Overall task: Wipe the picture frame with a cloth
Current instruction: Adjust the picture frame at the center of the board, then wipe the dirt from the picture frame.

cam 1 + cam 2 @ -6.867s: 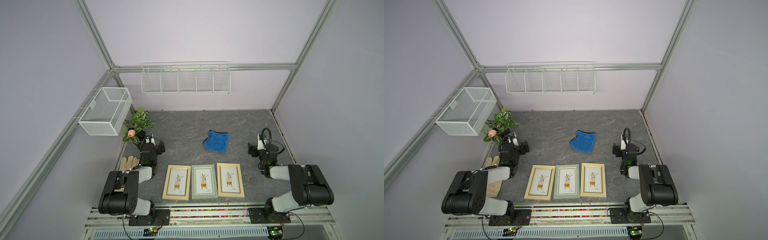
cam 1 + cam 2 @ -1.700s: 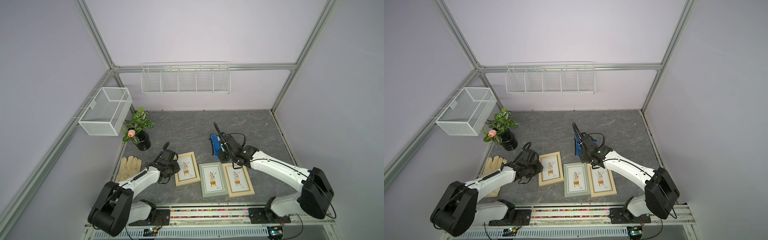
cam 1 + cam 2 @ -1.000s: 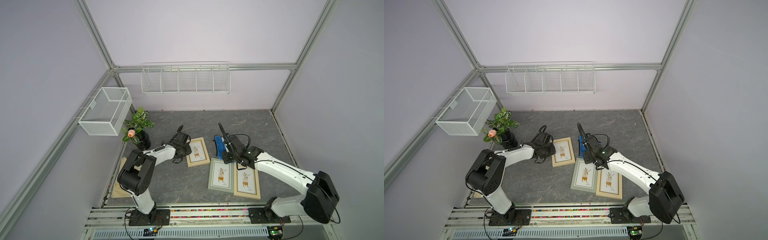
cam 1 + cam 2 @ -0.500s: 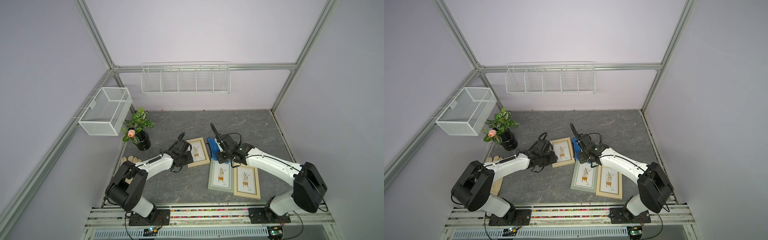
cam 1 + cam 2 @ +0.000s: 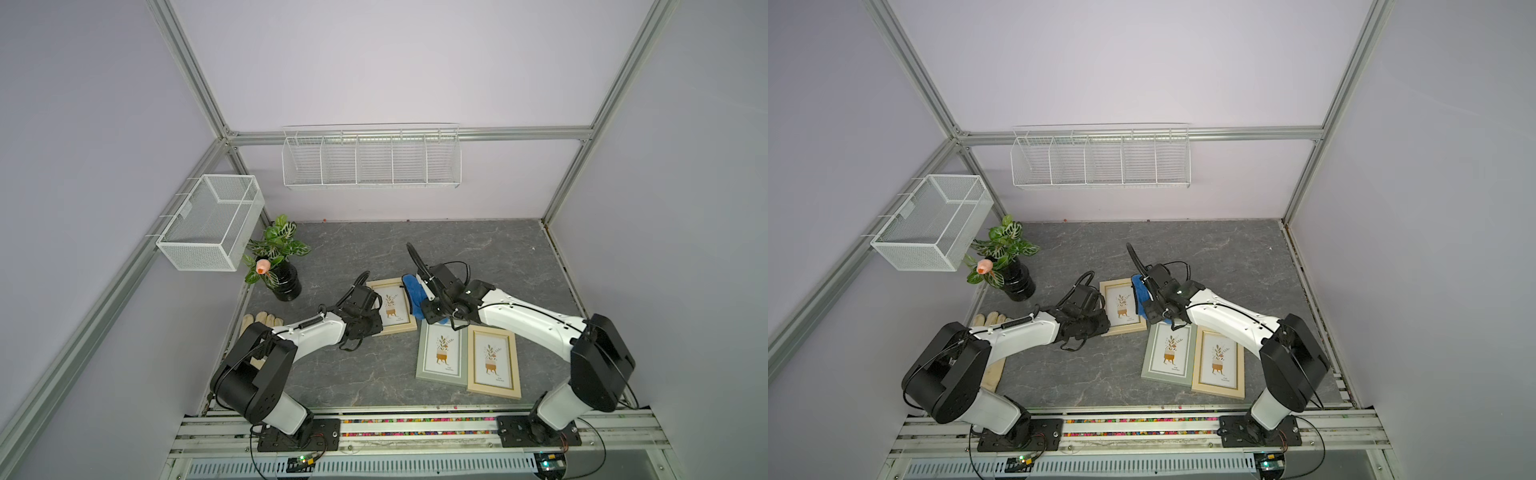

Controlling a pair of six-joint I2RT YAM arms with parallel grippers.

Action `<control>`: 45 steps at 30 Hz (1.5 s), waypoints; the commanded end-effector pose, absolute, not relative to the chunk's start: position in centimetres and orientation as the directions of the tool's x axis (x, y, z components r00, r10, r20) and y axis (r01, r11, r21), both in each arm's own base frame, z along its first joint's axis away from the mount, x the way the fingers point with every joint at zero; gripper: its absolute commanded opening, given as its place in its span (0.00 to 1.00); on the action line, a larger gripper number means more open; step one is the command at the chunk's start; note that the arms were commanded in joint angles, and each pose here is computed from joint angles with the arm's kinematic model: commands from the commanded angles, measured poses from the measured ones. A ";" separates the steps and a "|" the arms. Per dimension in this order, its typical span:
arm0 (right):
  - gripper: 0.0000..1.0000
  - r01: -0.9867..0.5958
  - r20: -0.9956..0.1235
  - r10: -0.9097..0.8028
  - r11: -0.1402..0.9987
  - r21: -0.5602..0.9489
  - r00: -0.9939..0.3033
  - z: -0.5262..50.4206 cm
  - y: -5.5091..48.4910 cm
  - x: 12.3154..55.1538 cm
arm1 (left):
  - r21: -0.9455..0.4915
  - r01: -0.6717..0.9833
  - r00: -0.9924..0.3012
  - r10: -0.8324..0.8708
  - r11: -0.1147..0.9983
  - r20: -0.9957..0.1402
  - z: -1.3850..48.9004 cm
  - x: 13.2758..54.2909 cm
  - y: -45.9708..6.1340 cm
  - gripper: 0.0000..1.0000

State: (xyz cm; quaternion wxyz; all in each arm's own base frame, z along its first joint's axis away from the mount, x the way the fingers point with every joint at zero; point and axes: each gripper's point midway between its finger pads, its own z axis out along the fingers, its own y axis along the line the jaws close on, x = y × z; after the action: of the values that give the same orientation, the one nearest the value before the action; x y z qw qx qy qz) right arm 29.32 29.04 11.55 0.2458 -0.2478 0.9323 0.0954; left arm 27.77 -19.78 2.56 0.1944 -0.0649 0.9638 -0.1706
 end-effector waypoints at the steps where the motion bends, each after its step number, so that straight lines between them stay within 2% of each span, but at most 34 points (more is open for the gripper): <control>1: 0.07 -0.565 -0.474 -0.467 0.821 0.080 -0.747 11.0 31.7 28.3 | -0.259 -0.058 -0.942 -0.139 0.964 -0.306 -0.1 24.8 -17.2 0.27; 9: 0.07 -0.520 -0.335 -0.466 0.850 0.089 -0.819 5.9 33.9 29.3 | -0.258 -0.027 -0.940 -0.112 0.966 -0.321 -0.1 24.3 -17.0 0.27; 16: 0.07 -0.471 -0.311 -0.448 0.882 0.001 -0.838 4.4 34.0 33.6 | -0.235 -0.023 -0.938 -0.103 0.972 -0.331 -0.1 24.6 -16.7 0.27; 20: 0.07 -0.453 -0.291 -0.442 0.891 -0.035 -0.848 3.3 33.5 35.2 | -0.182 -0.079 -0.930 -0.138 0.980 -0.340 -0.2 25.0 -15.3 0.27; 22: 0.07 -0.463 -0.273 -0.455 0.885 -0.039 -0.847 2.9 33.7 34.5 | -0.124 -0.135 -0.920 -0.171 0.983 -0.353 -0.1 25.2 -13.9 0.27; 27: 0.07 -0.475 -0.230 -0.467 0.880 -0.022 -0.854 2.3 32.9 29.8 | -0.134 -0.211 -0.904 -0.245 0.968 -0.351 -0.3 25.9 -12.5 0.27; 33: 0.07 -0.451 -0.227 -0.437 0.892 0.014 -0.871 2.6 31.7 27.6 | -0.151 -0.200 -0.906 -0.241 0.968 -0.347 -0.4 26.4 -12.7 0.28; 36: 0.07 -0.454 -0.246 -0.436 0.891 0.018 -0.866 3.0 32.7 29.5 | -0.162 -0.182 -0.910 -0.228 0.970 -0.345 -0.4 26.5 -13.1 0.28; 41: 0.07 -0.428 -0.308 -0.411 0.904 -0.012 -0.858 3.9 33.4 35.1 | -0.173 -0.162 -0.918 -0.213 0.971 -0.333 -0.6 26.4 -13.5 0.28; 45: 0.07 -0.443 -0.303 -0.423 0.897 -0.005 -0.854 3.8 34.3 36.2 | -0.173 -0.163 -0.918 -0.214 0.971 -0.334 -0.6 26.4 -13.5 0.28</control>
State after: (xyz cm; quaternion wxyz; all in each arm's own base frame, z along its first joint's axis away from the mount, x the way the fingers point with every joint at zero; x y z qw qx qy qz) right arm 36.69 35.48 5.10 0.1798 -0.2118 0.9586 0.0631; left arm 29.03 -16.54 2.60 0.2326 -0.0844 0.9581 -0.1445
